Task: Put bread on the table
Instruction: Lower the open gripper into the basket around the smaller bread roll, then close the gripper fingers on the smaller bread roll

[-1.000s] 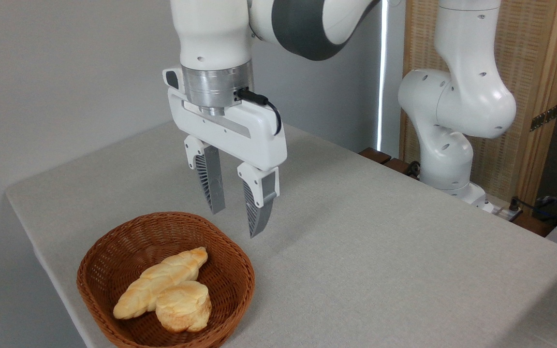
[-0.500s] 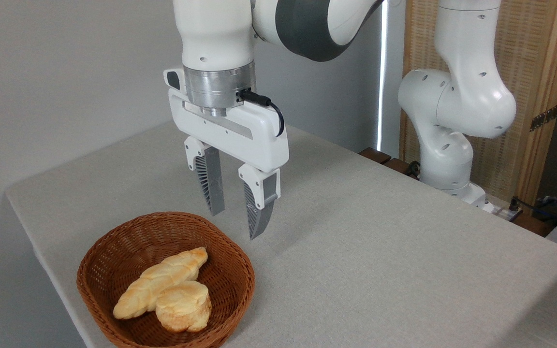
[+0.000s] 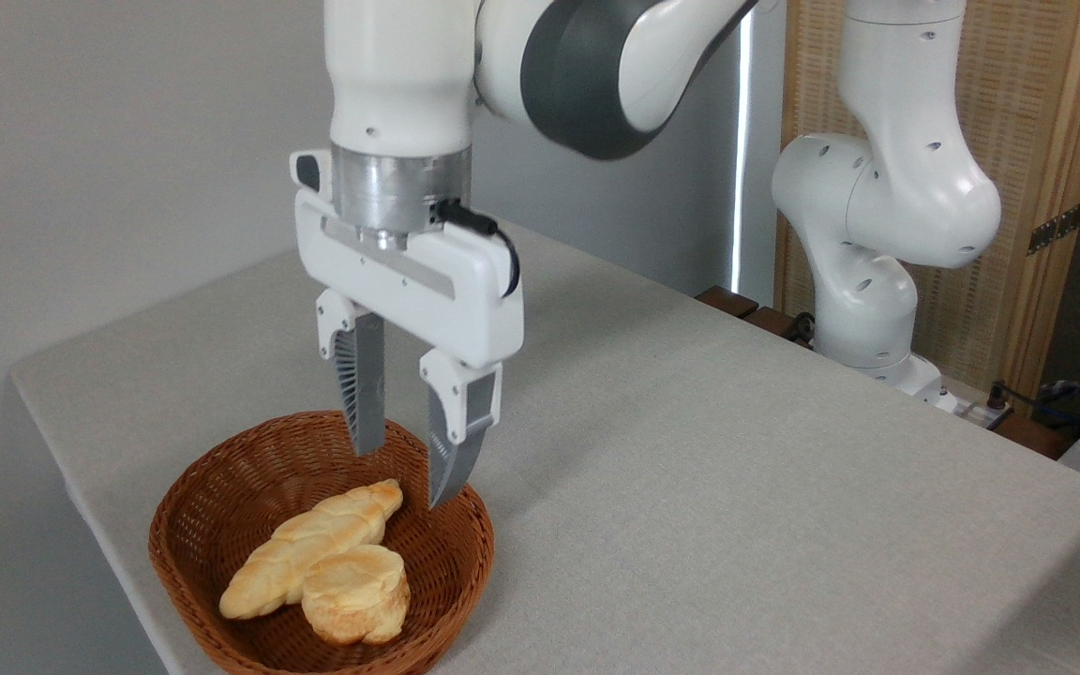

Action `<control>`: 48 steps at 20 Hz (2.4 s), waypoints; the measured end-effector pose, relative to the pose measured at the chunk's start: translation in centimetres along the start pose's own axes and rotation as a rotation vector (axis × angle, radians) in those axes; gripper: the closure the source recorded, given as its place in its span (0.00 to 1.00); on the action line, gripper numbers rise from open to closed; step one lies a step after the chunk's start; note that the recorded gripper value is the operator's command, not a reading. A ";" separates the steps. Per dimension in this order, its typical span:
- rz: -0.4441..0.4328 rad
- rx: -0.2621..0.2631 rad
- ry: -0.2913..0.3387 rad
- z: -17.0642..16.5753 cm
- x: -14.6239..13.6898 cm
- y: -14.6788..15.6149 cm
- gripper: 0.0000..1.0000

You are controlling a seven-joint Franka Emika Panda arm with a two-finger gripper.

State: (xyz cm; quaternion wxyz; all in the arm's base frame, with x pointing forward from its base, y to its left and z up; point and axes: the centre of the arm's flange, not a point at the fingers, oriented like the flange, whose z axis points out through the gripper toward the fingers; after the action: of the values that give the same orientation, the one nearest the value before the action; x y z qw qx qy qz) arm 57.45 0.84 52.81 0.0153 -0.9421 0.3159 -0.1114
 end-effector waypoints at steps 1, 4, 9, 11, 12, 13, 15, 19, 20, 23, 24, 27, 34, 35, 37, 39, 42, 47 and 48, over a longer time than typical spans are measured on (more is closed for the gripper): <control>-0.001 0.011 0.012 0.4 0.3 -0.3 0.00; -0.004 0.036 0.040 1.3 0.7 -0.9 0.00; -0.008 0.063 0.065 3.0 1.1 -1.8 0.00; -0.009 0.067 0.067 3.7 1.3 -2.1 0.00; -0.009 0.067 0.067 4.2 1.3 -2.2 0.00; -0.009 0.067 0.066 4.5 1.4 -2.2 0.00; -0.008 0.063 0.060 5.2 1.4 -2.3 0.00; -0.004 0.058 0.051 6.8 1.6 -2.3 0.00; -0.003 0.056 0.050 7.1 1.7 -2.2 0.00; 0.006 0.048 0.044 7.7 2.0 -1.8 0.00; 0.007 0.046 0.042 7.9 2.1 -1.7 0.00; 0.016 0.037 0.035 8.7 2.4 -1.3 0.00; 0.026 0.029 0.030 10.1 2.9 -0.8 0.00; 0.026 0.031 0.031 10.2 2.9 -0.9 0.00; 0.035 0.037 0.032 10.2 2.9 -0.9 0.02; 0.081 0.073 0.005 10.2 2.9 -1.0 0.19; 0.132 0.114 -0.028 10.2 2.9 -1.0 0.37; 0.137 0.117 -0.031 10.2 2.9 -1.0 0.36; 0.137 0.117 -0.031 10.2 2.9 -1.0 0.36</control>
State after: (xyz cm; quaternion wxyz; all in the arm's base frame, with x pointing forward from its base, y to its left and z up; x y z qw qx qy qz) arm 62.52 -0.57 43.56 0.0827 -0.9174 0.3723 -0.1140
